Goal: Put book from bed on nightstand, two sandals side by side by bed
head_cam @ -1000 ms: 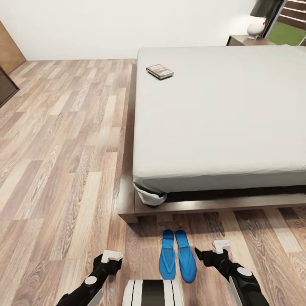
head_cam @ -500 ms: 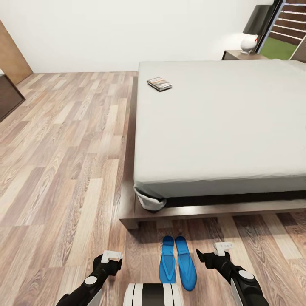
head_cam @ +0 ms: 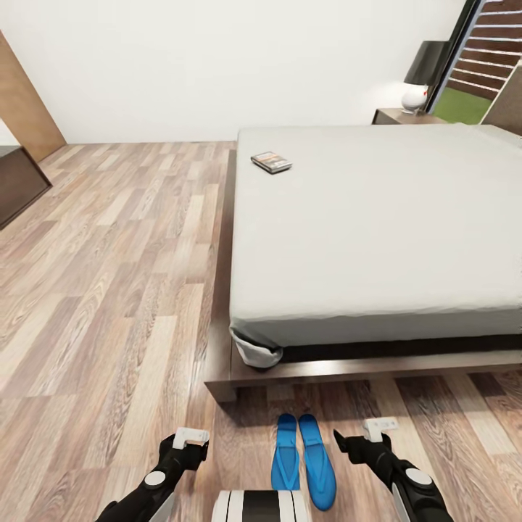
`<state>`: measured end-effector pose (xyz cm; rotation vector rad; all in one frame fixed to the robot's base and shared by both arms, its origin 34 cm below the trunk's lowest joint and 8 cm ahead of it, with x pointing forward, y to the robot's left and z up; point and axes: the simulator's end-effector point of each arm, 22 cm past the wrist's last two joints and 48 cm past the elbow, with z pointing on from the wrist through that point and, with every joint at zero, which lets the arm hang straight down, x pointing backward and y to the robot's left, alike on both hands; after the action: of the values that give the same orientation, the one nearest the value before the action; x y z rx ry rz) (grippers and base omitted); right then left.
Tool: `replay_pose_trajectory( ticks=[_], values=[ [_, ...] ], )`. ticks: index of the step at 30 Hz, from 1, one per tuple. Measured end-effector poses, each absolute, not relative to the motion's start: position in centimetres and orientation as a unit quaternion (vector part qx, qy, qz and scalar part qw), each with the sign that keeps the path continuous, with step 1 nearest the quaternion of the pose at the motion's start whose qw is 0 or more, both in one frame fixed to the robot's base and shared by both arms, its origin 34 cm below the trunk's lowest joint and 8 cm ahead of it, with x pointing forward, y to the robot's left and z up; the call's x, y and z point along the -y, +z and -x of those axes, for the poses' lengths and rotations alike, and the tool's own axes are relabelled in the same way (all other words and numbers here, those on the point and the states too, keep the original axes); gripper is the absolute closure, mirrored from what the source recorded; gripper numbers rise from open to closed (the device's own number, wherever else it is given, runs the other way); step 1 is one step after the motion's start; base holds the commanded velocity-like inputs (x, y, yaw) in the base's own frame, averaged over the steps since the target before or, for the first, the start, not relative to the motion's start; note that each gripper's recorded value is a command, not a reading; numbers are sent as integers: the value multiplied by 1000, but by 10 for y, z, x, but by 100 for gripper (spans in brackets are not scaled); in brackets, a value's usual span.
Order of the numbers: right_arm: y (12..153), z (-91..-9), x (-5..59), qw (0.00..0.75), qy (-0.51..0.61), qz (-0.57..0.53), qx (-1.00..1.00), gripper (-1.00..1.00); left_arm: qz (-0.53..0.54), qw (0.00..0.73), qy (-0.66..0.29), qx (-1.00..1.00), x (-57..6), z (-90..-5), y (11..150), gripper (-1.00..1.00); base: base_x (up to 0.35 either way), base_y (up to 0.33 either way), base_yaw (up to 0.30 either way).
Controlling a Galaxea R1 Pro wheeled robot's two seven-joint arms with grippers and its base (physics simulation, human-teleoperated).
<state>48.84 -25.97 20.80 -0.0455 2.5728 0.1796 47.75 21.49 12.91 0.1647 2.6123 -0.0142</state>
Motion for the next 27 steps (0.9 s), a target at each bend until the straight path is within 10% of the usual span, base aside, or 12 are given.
replay_pose_trajectory(
  ticks=[27],
  values=[
    [229, -488, 263, 292, 69, 15, -954, -100, -63, 247, 25, -967, -245, -462, 146, -100, 0, 0, 0]
  ],
)
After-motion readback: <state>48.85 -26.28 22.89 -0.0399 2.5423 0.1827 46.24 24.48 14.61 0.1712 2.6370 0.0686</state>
